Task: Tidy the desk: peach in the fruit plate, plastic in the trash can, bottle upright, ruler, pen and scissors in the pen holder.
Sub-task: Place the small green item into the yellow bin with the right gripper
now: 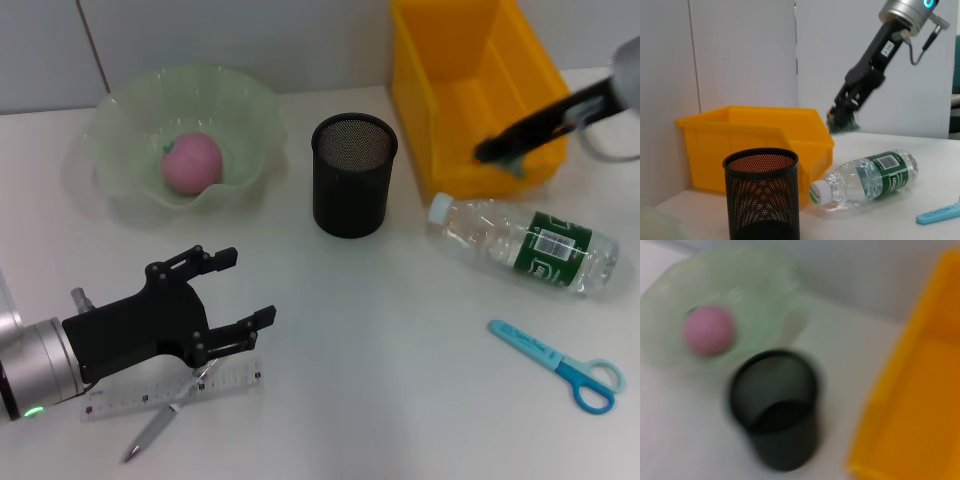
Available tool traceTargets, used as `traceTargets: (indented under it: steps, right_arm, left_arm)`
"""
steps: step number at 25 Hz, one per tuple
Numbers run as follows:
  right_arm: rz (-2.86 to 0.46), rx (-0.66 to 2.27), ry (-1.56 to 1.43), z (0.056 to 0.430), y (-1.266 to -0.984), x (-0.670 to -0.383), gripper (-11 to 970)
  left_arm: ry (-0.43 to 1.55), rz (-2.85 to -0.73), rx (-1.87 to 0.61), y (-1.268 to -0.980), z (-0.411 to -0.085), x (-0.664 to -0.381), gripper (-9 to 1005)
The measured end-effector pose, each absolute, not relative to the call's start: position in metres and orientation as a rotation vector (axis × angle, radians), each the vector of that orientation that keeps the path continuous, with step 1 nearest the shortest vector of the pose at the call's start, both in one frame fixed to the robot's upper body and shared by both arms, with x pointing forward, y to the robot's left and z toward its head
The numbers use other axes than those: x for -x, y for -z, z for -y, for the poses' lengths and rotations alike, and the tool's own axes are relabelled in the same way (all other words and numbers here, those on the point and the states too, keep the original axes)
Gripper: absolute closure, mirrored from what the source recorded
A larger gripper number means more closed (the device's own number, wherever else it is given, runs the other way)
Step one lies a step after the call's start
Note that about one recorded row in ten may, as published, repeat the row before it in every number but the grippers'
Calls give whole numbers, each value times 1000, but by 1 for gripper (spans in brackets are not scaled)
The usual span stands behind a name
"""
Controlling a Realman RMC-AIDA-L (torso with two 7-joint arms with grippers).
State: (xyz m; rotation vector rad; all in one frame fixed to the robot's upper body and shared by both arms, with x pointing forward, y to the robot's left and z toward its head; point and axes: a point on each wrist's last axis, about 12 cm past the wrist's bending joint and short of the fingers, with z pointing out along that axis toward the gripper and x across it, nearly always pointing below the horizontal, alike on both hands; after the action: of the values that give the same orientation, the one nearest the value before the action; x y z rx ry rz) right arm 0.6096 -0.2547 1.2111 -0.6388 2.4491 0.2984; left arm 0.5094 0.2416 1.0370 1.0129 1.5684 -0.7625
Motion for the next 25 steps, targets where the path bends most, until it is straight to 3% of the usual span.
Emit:
traceTargets:
  steps: [5,17,25]
  right_arm:
    - [-2326,477,-199,278,-1224,-625,484]
    - [-2225,492,-118,260,-1183,-670,483]
    - [-2216,557,-101,250,-1179,-671,256]
  left_arm:
    - [769,-1569,-1015,-1036,-240,-508,165]
    - [773,-1567,-1016,-1036,-240,-508,165]
    - [773,-1563,-1020,-1037,-239,-509,165]
